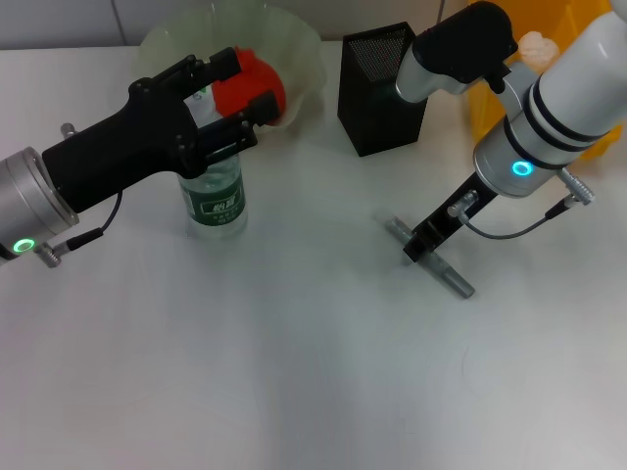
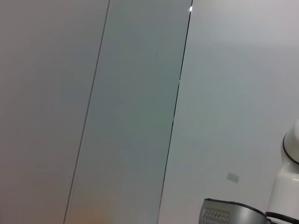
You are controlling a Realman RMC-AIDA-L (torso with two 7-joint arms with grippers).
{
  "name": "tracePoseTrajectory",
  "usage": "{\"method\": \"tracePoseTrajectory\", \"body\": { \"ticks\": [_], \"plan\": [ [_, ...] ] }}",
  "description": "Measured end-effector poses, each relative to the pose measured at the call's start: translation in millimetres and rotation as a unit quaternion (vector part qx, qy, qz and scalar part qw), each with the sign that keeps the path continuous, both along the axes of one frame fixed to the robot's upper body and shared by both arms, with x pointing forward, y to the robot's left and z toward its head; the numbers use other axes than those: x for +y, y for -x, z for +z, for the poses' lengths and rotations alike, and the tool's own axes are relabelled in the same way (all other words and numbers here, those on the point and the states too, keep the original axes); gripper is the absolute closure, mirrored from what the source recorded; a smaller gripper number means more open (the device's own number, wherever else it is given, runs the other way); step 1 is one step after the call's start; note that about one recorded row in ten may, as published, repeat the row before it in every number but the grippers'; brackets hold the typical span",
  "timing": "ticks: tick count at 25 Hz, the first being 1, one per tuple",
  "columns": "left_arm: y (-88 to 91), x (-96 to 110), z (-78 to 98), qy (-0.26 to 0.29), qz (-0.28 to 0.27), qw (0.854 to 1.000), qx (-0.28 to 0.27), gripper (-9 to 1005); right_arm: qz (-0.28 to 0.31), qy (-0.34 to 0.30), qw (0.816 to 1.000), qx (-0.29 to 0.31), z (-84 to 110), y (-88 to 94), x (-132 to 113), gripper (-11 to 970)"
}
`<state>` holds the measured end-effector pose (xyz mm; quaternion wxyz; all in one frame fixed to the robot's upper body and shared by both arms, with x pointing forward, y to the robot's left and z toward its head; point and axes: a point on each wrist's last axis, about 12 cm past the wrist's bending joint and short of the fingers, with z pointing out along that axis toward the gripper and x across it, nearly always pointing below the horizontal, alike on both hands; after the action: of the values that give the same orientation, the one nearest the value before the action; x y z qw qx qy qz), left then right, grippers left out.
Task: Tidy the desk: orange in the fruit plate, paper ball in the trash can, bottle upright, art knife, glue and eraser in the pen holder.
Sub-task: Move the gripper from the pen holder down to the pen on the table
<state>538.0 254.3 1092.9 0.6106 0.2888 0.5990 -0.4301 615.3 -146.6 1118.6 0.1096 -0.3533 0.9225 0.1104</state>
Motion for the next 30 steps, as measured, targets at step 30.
{"method": "tracePoseTrajectory", "body": {
  "ticks": [30],
  "plan": [
    [0.3, -0.4, -0.9, -0.001, 0.001, 1.0, -0.001, 221, -0.004, 0.0, 1.0, 0.006, -1.0, 0.9, 1.1, 794]
  ]
}}
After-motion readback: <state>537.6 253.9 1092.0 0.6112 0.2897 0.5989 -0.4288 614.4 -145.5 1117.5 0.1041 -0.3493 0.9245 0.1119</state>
